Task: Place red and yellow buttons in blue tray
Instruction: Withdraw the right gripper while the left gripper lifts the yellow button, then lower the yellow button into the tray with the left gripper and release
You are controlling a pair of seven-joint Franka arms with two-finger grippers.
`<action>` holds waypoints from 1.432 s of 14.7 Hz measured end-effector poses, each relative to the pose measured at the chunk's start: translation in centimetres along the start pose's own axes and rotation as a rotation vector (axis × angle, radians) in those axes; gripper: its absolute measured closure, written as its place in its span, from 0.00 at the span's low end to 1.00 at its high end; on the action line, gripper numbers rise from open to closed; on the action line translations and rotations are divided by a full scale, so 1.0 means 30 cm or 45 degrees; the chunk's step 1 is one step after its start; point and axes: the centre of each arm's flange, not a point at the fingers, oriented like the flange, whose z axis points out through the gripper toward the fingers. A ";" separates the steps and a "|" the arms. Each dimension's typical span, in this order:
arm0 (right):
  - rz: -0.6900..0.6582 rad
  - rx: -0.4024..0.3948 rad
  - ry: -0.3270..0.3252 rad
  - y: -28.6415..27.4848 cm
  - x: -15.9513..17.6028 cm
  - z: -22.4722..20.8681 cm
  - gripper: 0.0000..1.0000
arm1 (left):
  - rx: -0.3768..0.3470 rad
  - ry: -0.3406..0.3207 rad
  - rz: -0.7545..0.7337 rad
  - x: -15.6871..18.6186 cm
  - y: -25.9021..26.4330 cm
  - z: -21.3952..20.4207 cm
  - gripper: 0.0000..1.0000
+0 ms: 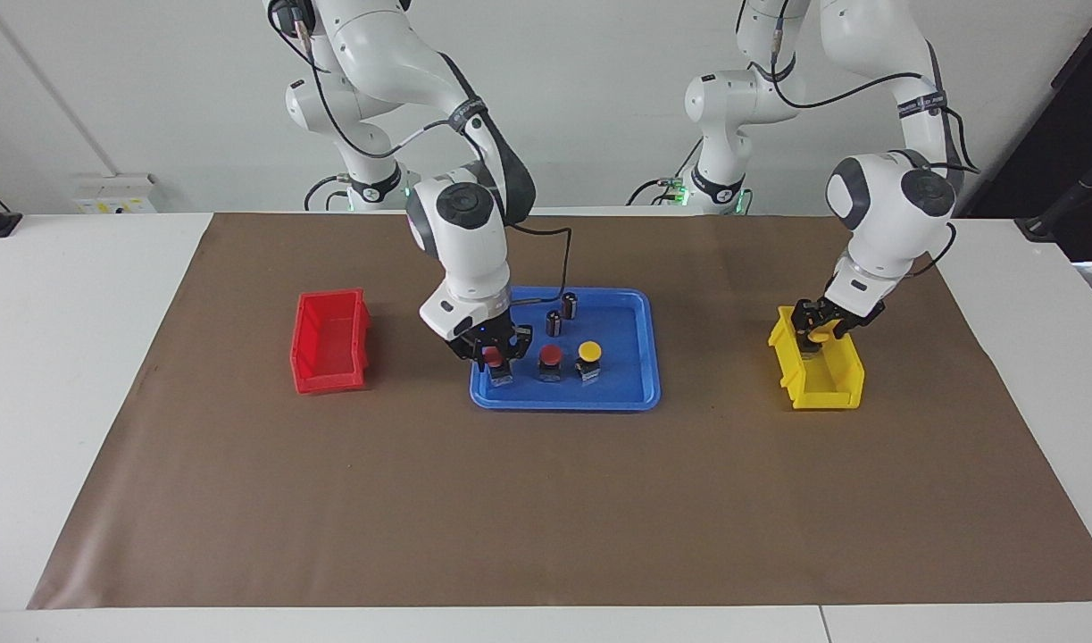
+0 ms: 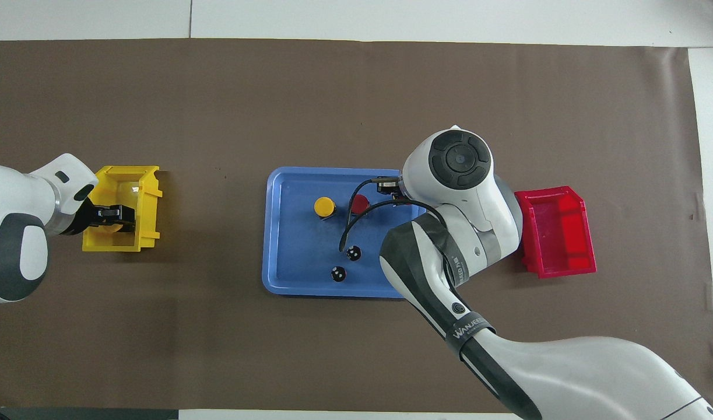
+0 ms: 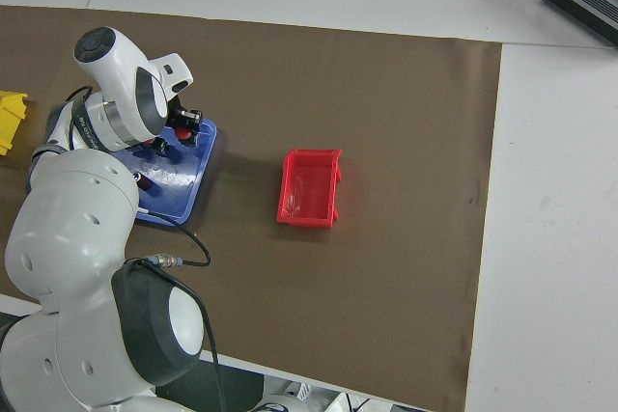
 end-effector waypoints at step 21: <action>0.040 -0.060 -0.086 0.634 0.106 -0.712 0.00 | -0.031 0.026 -0.345 0.060 0.848 -0.349 0.59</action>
